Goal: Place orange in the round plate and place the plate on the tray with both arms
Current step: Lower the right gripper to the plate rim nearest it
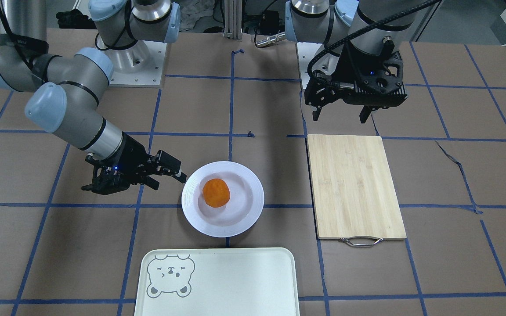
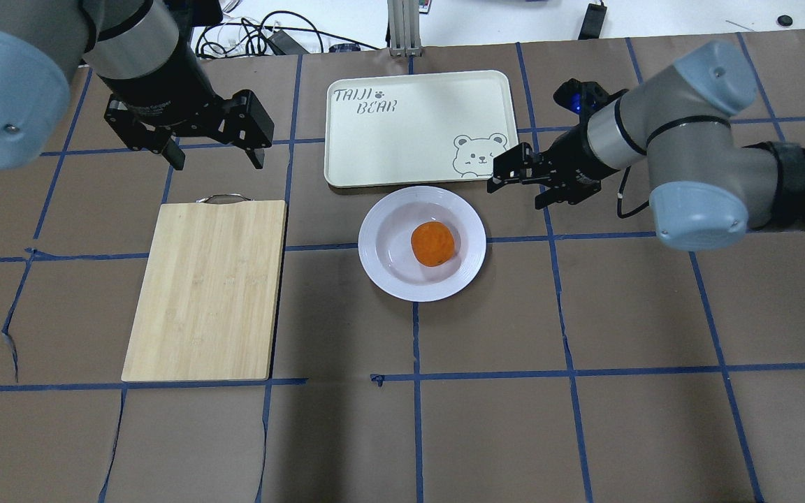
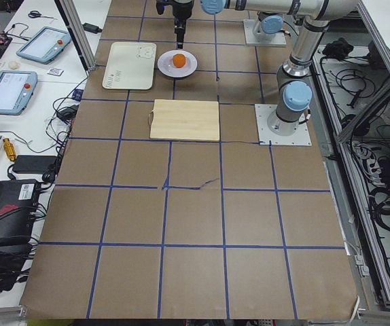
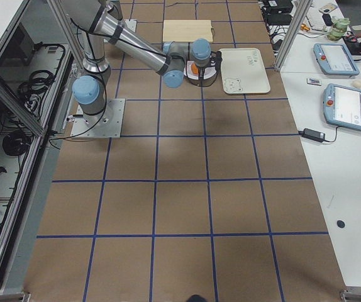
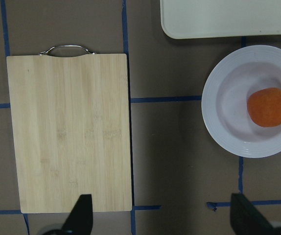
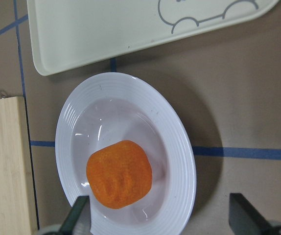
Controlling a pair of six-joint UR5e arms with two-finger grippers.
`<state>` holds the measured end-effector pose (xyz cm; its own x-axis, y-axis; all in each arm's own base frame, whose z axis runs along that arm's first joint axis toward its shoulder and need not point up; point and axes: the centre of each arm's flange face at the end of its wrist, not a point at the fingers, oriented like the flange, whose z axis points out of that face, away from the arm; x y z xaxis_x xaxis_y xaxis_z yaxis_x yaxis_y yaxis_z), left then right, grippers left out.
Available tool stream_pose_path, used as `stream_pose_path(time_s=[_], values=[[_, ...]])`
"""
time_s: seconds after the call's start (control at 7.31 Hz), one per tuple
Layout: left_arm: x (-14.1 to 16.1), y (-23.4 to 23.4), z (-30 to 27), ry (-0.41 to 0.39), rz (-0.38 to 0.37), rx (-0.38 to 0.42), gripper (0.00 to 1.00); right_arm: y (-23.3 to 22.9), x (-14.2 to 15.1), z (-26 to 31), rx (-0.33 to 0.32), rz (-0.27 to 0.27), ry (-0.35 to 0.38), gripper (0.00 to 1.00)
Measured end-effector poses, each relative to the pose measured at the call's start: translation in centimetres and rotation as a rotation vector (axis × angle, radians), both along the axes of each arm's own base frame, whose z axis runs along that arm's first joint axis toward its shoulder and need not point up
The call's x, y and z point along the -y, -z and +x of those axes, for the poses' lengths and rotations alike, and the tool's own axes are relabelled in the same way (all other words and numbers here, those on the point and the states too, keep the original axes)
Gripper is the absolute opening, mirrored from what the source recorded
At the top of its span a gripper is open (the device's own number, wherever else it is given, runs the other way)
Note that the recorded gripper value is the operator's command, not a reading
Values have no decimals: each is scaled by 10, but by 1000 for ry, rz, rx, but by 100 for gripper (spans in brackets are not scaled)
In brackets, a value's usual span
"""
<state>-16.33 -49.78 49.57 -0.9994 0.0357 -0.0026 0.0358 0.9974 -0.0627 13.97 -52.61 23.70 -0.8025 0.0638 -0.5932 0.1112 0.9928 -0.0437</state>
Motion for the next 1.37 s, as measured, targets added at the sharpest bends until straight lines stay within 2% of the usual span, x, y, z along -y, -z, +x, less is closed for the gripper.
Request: stream_pose_path(time_s=[0.27,0.55,1.09,1.37], values=[[3,-1,3,10,-10,5,100,36,2,8,23,30,-7,100],[7,-3,5,34,-15,8,100,50,-2,24,24,63,-12,100],[9,-7,6,53,-14,9,100,72,-9,31,11,68,-13,99],[8,-8,5,55,-14,9,100,72,-10,32,8,69,-11,94]])
